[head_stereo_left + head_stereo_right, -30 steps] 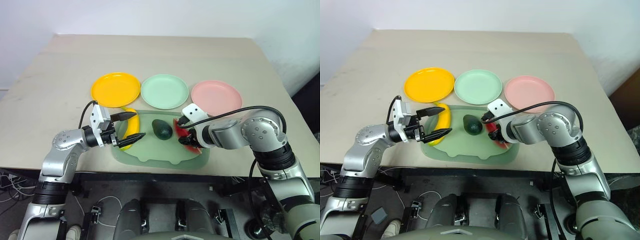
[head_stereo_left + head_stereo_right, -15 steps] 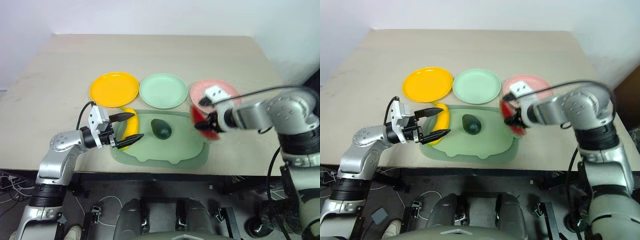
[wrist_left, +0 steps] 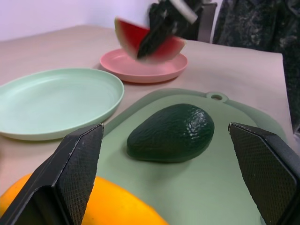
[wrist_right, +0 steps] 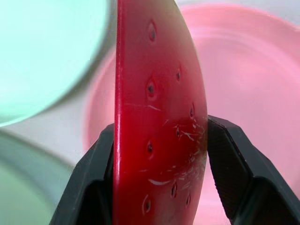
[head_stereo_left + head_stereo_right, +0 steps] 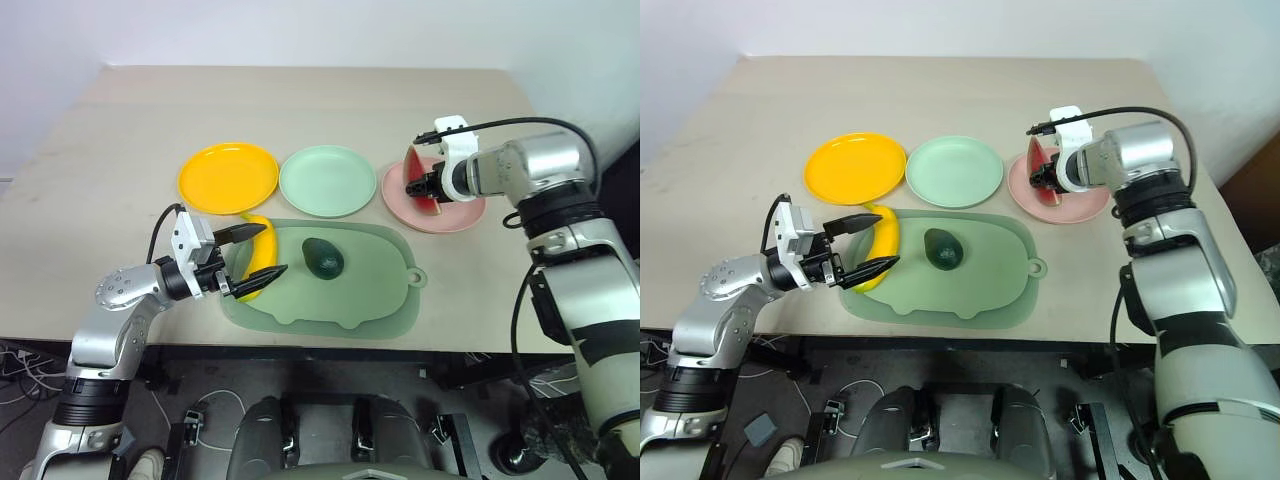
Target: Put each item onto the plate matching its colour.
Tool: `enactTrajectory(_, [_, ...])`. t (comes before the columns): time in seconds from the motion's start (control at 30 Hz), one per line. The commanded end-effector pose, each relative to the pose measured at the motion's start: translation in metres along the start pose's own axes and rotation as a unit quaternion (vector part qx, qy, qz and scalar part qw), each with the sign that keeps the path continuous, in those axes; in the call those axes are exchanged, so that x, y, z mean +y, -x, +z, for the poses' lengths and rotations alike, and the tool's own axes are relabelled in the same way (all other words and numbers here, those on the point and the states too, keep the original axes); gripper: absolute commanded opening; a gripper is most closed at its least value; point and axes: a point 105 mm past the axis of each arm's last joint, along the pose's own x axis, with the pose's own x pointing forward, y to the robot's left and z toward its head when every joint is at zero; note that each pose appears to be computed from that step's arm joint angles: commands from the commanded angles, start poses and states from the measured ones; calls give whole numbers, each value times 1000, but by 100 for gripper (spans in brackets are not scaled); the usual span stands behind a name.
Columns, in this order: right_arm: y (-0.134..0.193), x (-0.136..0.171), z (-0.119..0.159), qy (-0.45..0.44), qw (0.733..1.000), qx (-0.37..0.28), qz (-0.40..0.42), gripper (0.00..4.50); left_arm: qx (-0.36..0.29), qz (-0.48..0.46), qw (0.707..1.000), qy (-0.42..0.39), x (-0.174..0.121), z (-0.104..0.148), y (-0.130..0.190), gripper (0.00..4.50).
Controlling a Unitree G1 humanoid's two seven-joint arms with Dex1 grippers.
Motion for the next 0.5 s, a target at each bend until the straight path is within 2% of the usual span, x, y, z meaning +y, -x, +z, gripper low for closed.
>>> enactTrajectory(0.03, [5, -3, 21, 8, 999, -31, -6, 355, -14, 7, 1000, -15, -3, 12, 4, 450])
enactTrajectory(0.13, [1, 0, 20, 12, 1000, -26, 2, 448, -8, 14, 1000, -19, -4, 11, 8, 450])
enactTrajectory(0.5, [23, -7, 36, 38, 998, -49, -4, 448, -9, 31, 999, -13, -7, 12, 15, 450])
